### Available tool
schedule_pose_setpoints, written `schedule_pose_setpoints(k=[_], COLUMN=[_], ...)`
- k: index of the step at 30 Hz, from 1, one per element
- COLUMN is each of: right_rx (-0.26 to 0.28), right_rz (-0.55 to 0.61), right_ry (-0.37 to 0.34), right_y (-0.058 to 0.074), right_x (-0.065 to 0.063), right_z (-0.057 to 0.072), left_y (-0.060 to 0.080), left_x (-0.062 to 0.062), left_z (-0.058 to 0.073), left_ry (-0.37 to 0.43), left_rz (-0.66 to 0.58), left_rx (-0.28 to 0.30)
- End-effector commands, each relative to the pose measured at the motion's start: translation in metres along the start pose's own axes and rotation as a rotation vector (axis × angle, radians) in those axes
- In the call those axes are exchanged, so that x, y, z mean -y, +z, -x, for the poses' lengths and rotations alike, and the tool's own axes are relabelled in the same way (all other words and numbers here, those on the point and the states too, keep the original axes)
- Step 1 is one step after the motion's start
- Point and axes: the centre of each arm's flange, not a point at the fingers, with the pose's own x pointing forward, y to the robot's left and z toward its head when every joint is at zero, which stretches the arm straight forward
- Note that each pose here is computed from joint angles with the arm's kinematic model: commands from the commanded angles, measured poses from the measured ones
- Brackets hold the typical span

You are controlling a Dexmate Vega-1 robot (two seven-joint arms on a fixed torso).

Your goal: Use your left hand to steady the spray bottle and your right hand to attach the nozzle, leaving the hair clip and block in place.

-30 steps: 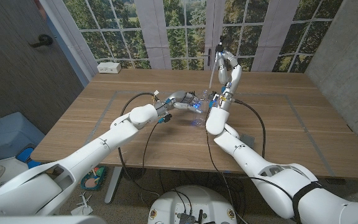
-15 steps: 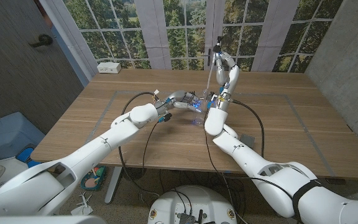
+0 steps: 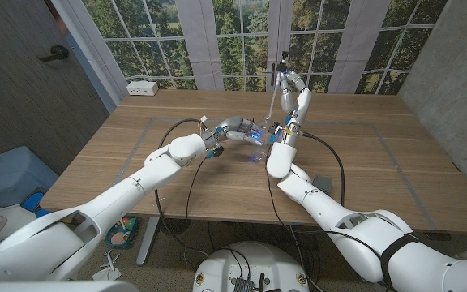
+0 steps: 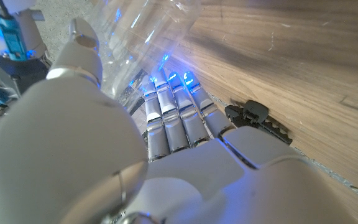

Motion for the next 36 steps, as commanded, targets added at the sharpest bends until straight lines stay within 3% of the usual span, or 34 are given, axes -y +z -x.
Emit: schedule_pose_setpoints(k=[1,20,36], right_rx=[0.003,-0.064,-0.103], right_rz=[0.005,0.062,0.078], right_ry=[0.018,0.076,0.092], right_y=[0.001,-0.014,-0.018], right_x=[0.005,0.009,0.019], right_z=[0.01,0.033,0.049], left_y=[0.001,0.005,0.007], left_x=[-0.004,-0.006,-0.008], left_z=[0.002,0.003,0.003], left_ry=[0.018,0.028,0.035], left_rz=[0.0,-0.008,-0.016], left_rx=[0.002,0.009,0.014])
